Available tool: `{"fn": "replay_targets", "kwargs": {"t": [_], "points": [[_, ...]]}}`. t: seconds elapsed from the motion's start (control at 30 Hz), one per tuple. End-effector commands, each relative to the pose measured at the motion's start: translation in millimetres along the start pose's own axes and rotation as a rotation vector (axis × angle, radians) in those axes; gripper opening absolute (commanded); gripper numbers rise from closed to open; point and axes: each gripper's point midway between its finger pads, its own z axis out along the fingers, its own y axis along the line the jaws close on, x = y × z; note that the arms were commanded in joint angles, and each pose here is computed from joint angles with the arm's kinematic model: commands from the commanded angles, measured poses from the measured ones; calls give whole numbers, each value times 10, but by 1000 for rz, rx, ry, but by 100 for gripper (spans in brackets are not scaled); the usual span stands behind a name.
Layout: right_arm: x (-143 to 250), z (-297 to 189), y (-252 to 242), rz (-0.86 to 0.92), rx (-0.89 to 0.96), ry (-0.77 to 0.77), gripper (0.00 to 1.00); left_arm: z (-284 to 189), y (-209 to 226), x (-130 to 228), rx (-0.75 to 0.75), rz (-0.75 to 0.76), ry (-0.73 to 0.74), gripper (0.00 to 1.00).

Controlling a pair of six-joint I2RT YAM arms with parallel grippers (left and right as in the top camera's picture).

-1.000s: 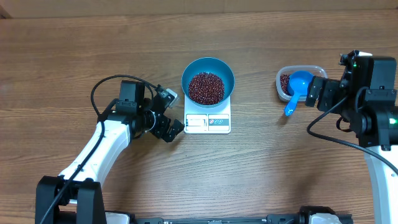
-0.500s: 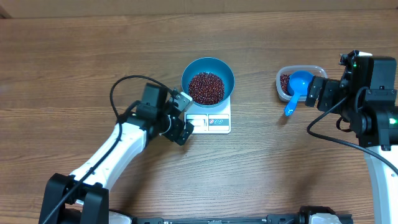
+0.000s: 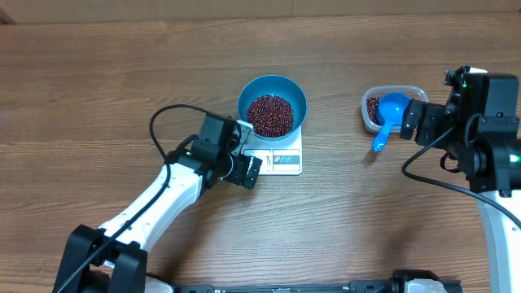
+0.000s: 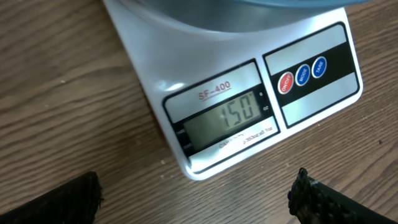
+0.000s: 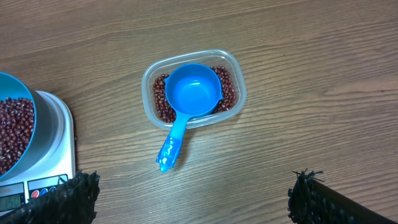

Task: Scoop item into bowl and weigh 150g on scale
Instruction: 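Move the left gripper forward toward the scale display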

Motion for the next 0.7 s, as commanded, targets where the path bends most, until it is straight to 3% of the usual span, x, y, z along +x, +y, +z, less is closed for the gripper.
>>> {"fn": "replay_targets", "kwargs": {"t": [0.0, 0.3, 0.67], "points": [[-114, -83, -12, 2, 4, -39, 100, 78, -28, 53, -37, -9, 18, 100], [-115, -83, -12, 2, 4, -39, 100, 144, -165, 91, -162, 101, 18, 100], [-115, -83, -12, 2, 4, -39, 100, 128, -85, 150, -220, -42, 24, 100]]}}
